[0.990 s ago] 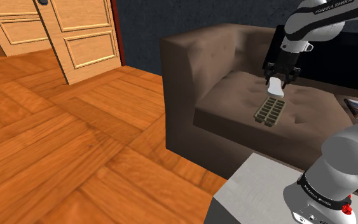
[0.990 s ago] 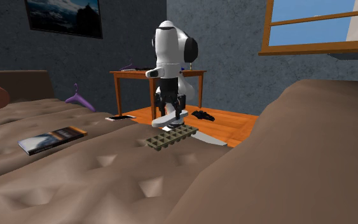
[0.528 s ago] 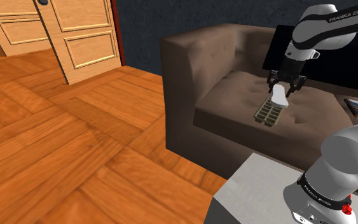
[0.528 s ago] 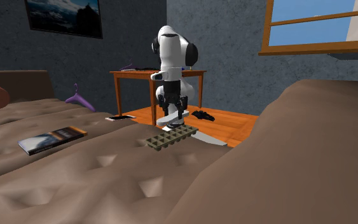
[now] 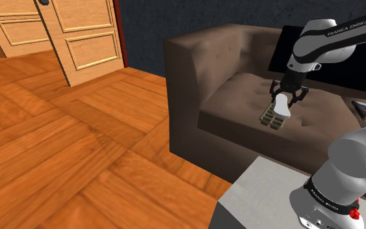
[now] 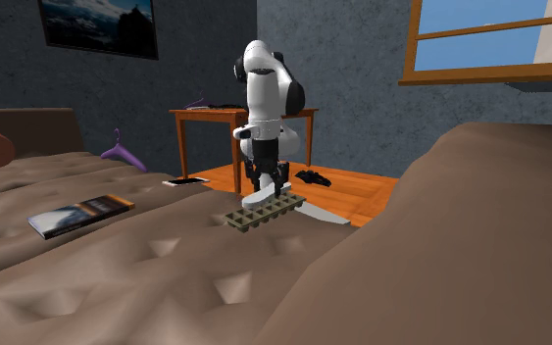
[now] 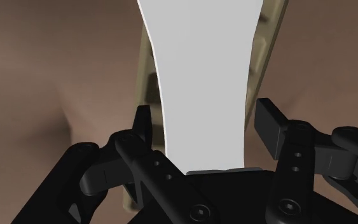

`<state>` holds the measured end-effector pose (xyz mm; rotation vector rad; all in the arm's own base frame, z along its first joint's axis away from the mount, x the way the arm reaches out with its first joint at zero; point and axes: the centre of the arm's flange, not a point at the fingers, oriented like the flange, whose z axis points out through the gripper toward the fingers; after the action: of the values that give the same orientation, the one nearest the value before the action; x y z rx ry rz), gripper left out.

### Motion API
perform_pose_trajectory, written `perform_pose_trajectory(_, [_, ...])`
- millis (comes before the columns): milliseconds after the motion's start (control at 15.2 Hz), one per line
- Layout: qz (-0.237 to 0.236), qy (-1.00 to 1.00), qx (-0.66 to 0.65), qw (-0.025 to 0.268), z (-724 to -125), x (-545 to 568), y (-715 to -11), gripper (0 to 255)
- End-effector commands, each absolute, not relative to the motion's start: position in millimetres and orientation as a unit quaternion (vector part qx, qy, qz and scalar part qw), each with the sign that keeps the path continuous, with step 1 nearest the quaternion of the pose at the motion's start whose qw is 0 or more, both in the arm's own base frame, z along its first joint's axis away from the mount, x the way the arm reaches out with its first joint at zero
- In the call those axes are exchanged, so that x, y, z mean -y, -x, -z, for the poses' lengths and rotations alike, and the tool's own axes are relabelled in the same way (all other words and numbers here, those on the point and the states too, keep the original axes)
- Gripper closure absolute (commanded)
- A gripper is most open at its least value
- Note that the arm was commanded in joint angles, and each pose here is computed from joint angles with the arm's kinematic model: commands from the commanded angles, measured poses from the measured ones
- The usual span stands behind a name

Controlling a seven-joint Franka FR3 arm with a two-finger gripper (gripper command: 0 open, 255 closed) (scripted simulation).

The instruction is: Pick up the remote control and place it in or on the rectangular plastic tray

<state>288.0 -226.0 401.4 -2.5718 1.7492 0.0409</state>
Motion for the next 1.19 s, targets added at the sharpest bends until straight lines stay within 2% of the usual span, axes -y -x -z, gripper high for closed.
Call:
perform_pose_trajectory(0, [-0.013,0.827,-0.562,0.016,-390.2,226.1,-288.1,255])
perform_pose_trajectory(594, [-0.013,0.827,-0.562,0.016,-380.4,226.1,-288.1,255])
perform_pose_trajectory(660, [-0.013,0.827,-0.562,0.016,-380.3,226.1,-288.1,0])
perform_pose_trajectory(990, [-0.013,0.827,-0.562,0.016,-380.3,226.1,-288.1,0])
perform_pose_trajectory(1122, [-0.013,0.827,-0.562,0.016,-406.7,227.2,-288.2,0])
